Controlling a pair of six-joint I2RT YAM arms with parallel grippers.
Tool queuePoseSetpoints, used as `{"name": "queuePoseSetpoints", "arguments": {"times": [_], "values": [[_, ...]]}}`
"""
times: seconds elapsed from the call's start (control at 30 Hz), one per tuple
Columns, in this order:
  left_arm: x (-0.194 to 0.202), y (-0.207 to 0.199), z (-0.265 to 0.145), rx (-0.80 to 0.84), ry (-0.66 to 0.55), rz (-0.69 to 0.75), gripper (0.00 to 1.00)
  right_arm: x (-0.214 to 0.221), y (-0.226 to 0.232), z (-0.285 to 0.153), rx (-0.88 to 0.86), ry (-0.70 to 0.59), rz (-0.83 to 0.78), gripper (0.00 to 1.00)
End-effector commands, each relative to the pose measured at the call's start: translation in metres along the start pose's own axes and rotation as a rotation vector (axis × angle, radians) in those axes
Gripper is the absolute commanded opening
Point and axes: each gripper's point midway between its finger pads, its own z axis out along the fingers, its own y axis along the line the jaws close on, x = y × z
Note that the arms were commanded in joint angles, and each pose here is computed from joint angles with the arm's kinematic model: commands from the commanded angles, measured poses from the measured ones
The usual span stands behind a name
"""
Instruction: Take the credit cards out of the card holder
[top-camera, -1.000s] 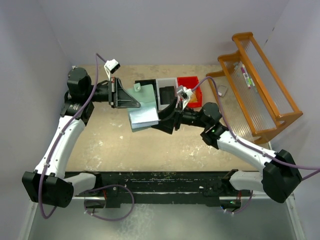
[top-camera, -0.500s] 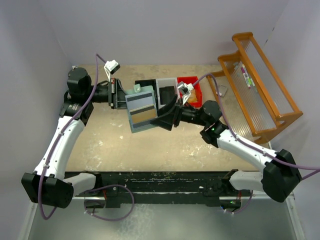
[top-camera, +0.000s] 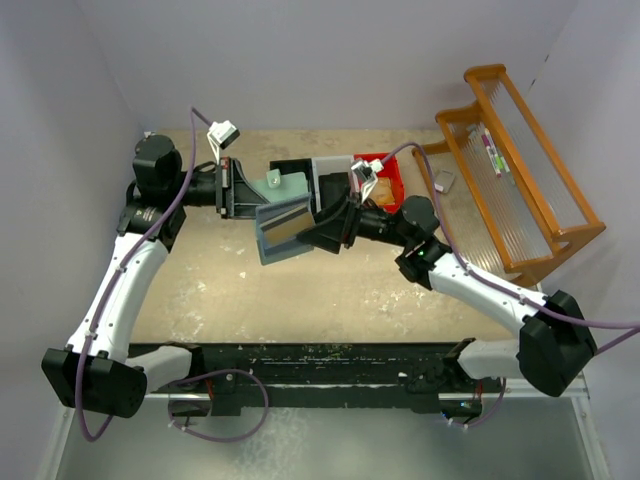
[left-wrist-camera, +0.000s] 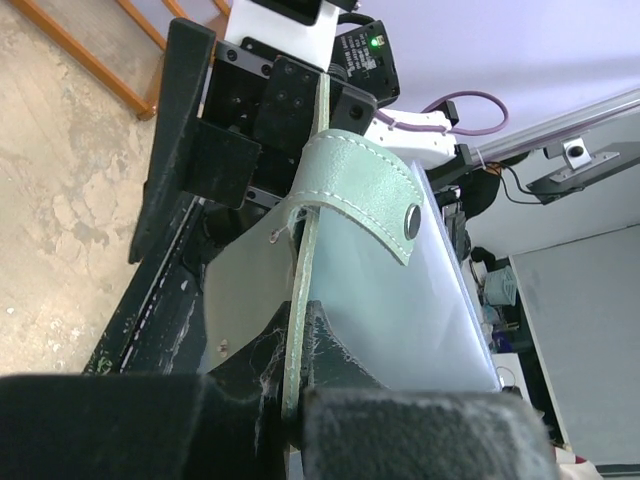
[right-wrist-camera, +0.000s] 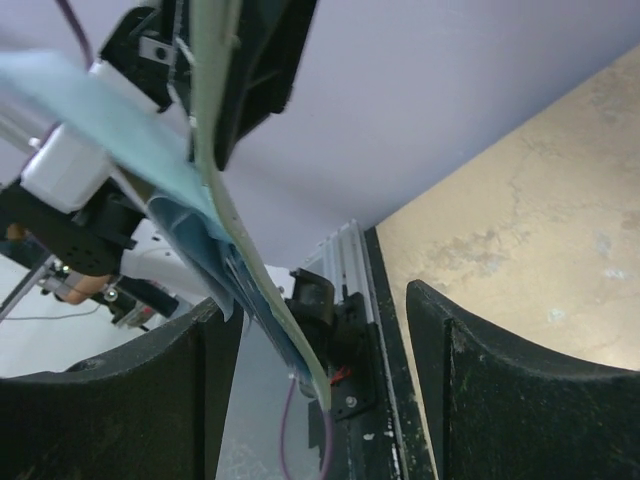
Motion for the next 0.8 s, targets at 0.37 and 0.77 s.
{"name": "queuePoseSetpoints", "arguments": {"times": [0.37, 0.77], "values": [[-0.004, -0.01, -0.002, -0.004, -0.01, 0.095, 0.0, -0.014, 0.061, 0.001, -0.29, -0.058, 0.081, 0.53], [-0.038, -0.011, -0.021, -0.105, -0.08, 0.3, 0.44, -0.007, 0.042, 0.0, -0.132, -0.012, 0.12, 0.0]]}}
